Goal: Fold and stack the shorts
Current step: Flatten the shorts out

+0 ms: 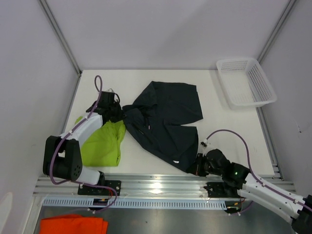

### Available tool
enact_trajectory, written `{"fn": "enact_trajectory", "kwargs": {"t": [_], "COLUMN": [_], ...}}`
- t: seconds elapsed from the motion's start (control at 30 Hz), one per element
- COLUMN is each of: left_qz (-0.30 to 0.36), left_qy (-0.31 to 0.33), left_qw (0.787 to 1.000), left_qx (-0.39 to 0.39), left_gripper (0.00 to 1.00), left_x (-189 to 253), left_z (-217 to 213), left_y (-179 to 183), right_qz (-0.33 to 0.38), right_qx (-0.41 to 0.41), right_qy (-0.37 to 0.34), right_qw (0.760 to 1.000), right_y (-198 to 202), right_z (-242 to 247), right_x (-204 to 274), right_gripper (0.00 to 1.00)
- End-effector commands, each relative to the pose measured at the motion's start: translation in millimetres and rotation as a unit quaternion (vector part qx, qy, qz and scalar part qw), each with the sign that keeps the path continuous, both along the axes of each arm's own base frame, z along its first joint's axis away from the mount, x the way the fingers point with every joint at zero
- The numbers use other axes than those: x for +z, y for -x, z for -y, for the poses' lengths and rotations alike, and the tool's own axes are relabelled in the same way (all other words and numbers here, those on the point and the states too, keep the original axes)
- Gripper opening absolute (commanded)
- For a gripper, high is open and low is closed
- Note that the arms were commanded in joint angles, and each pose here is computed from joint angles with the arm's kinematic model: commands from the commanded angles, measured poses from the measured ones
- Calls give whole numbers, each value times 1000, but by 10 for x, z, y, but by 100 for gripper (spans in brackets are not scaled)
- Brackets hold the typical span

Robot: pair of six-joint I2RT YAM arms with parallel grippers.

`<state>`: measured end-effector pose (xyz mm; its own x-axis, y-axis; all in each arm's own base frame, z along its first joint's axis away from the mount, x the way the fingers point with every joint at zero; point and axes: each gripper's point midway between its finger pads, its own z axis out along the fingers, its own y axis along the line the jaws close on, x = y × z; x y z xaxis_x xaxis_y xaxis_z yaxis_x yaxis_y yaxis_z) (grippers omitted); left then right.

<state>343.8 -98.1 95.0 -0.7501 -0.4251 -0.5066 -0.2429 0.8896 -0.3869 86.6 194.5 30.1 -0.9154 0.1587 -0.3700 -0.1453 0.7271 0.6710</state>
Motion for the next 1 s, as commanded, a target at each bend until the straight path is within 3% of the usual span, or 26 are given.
{"fn": "enact_trajectory", "kwargs": {"t": [0.0, 0.3, 0.43, 0.67, 0.87, 0.97], "left_qz": [43, 51, 64, 128, 191, 207], "left_qy": [8, 13, 32, 97, 160, 214], "left_qw": [999, 999, 997, 987, 968, 954], "left_qx": [3, 9, 17, 26, 31, 41], "left_gripper": [0, 0, 0, 0, 0, 0], "left_x": [233, 334, 522, 1352, 2262, 2656], "left_z": [-22, -72, -101, -131, -155, -233], "left_y": [-239, -248, -320, -528, -660, -790], "right_qz": [61, 180, 247, 371, 484, 529], "right_qx": [-31, -28, -67, -104, -104, -141], "right_qy": [-2, 19, 29, 0, 31, 27], "right_qw": [998, 983, 966, 923, 868, 836], "right_y": [-145, -382, -595, -867, -1113, -1328], "right_z": [12, -75, -82, -103, -39, 158], "right_x": [137, 386, 692, 1483, 2330, 2943], "right_gripper": [2, 1, 0, 0, 0, 0]}}
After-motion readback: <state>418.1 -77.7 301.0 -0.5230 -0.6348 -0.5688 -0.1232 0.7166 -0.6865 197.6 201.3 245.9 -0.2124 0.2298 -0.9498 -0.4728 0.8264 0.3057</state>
